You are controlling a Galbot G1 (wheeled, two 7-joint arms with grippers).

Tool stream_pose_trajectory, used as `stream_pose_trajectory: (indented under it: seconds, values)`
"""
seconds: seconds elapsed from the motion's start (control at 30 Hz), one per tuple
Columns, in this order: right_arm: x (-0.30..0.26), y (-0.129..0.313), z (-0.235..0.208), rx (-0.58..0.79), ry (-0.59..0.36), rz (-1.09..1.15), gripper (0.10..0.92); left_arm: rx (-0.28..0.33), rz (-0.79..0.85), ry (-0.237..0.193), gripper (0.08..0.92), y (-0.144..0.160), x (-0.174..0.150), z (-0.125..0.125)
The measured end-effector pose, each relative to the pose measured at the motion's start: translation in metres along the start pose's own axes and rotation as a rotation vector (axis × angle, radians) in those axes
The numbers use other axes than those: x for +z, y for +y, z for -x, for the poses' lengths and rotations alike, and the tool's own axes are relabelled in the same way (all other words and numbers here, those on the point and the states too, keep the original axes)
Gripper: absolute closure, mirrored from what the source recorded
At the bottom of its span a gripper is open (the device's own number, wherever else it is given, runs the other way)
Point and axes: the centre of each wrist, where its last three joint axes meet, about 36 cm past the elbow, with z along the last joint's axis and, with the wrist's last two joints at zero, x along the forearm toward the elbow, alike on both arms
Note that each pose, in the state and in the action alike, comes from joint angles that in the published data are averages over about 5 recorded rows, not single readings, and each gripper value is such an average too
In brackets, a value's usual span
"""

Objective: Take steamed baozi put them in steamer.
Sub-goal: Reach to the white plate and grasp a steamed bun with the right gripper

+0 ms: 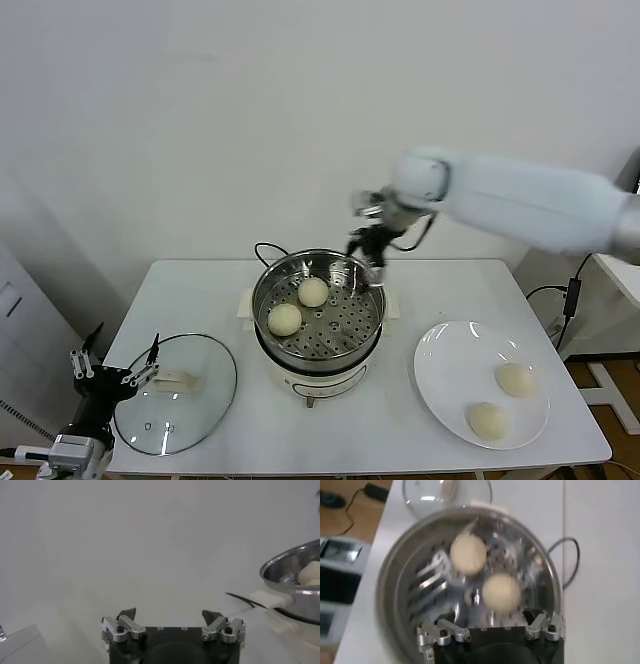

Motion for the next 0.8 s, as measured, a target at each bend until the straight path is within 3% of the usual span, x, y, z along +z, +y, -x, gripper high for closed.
stream_pose_trajectory:
  seconds: [0.23, 0.47, 0.8]
  values:
    - [0.081, 0.047, -0.002, -0.059, 0.071, -0.005, 0.200, 0.000, 0.002, 0.004, 0.177, -0.002, 0.000, -0.001]
    - [0.134, 0.097, 0.047, -0.139, 0.114, -0.010, 0.200, 0.000, 0.011, 0.010, 0.177, -0.002, 0.000, -0.004]
    - [0.166, 0.149, 0.115, -0.244, 0.125, -0.013, 0.200, -0.001, 0.017, 0.020, 0.177, -0.002, 0.001, -0.007]
